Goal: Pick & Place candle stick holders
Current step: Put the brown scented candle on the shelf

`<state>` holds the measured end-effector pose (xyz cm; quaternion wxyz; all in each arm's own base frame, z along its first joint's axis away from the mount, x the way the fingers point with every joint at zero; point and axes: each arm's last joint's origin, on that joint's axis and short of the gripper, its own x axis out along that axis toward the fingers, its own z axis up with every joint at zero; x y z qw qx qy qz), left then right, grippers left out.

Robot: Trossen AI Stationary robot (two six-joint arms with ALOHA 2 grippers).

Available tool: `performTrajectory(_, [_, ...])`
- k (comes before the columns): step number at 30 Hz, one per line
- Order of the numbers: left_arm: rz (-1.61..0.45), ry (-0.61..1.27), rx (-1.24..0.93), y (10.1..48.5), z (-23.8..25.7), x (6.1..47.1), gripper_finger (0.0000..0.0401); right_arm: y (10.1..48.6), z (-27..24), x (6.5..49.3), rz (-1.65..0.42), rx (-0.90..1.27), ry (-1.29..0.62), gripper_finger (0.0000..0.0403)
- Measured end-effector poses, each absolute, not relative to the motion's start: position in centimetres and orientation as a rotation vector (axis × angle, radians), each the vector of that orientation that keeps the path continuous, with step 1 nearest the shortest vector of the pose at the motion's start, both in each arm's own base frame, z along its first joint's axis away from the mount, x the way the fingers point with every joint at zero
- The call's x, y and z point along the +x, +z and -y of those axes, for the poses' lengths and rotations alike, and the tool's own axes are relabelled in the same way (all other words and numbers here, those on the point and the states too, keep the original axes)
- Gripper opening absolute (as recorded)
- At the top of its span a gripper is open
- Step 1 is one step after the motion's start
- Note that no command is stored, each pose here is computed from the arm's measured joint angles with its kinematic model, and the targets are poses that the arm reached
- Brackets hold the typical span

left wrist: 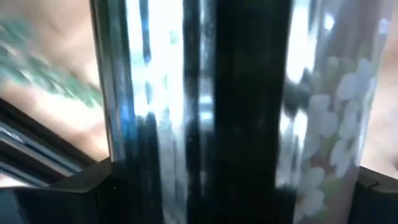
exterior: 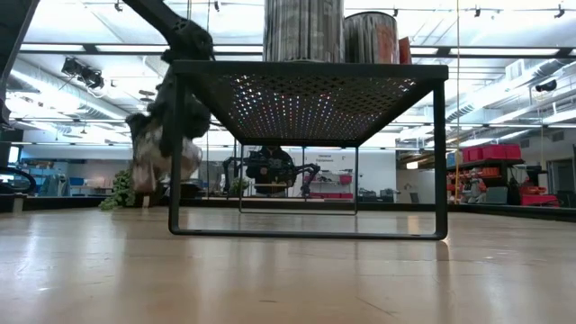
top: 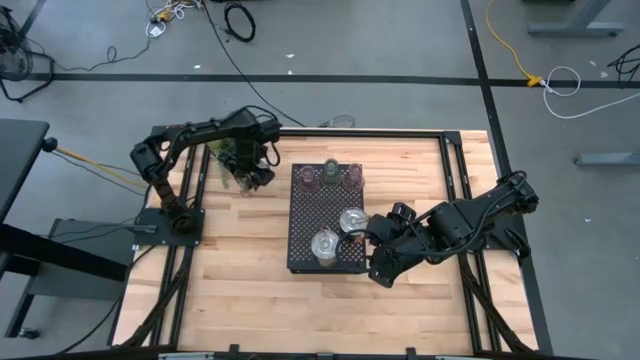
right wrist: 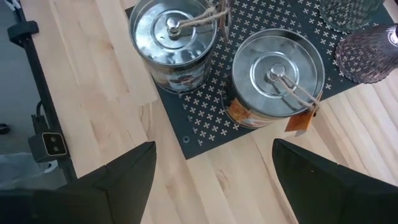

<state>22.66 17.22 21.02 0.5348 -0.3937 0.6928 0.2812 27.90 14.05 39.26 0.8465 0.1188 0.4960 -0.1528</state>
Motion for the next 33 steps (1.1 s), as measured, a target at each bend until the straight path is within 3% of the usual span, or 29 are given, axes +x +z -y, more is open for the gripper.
performTrajectory(6, [-1.721, 0.490, -1.048, 24.7, -16.6, 22.6, 0.0352, 39.3, -14.4, 27.7, -1.047, 0.238, -0.306, 0.0318])
performTrajectory(15, [-1.522, 0.443, -1.353, 27.5, -15.7, 23.6, 0.0352, 39.3, -15.0, 27.4, -1.051, 0.202, -0.269, 0.0318])
performTrajectory(27, [-1.527, 0.242, -1.581, 30.3, -9.6, 25.1, 0.0352, 39.3, -16.2, 26.8, -1.056, 0.150, -0.209, 0.0318])
performTrajectory(33, [-1.622, 0.212, -1.685, 31.4, -5.8, 25.5, 0.0352, 39.4, -16.8, 26.6, -1.044, 0.120, -0.167, 0.0318])
